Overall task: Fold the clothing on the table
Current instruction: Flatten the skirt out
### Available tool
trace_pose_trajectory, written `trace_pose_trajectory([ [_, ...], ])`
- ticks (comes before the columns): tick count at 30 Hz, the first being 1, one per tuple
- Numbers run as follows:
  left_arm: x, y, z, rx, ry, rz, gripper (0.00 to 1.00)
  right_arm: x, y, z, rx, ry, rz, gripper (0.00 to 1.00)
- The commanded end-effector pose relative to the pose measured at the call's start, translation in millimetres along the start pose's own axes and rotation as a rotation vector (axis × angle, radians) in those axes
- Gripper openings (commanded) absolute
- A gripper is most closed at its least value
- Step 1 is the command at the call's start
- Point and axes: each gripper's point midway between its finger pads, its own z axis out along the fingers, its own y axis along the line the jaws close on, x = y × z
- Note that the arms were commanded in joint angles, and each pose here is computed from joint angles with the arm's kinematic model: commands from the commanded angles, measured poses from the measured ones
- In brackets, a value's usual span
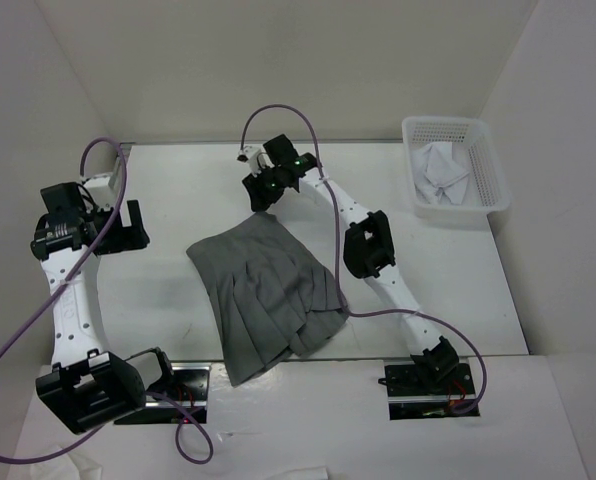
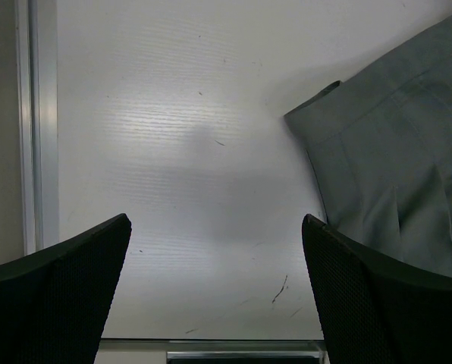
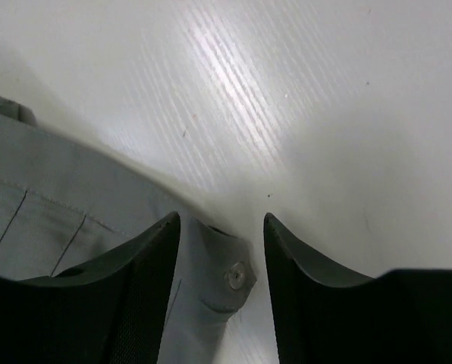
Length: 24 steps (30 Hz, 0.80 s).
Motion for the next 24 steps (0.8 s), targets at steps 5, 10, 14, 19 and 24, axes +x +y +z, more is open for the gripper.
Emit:
trace_pose_trajectory([
  [5, 4, -5, 3, 0.046, 0.027, -0.004, 0.99, 6, 19, -26, -0.074, 0.076, 0.011, 0.56],
  [10, 5, -11, 5, 0.09, 0.048, 0.006, 0.99, -1, 23, -48, -0.083, 0.081, 0.001, 0.73],
  [14, 1, -12, 4, 0.099, 0.044, 0.015, 0.99, 2, 22, -48, -0.077, 0.093, 0.005, 0.74],
  [19, 2, -10, 4, 0.09, 0.046, 0.015, 0.99, 14, 19, -38, -0.083, 0.117, 0.008, 0.74],
  [24, 3, -9, 1, 0.08, 0.048, 0.016, 0.99, 21, 17, -29, -0.086, 0.126, 0.013, 0.73],
])
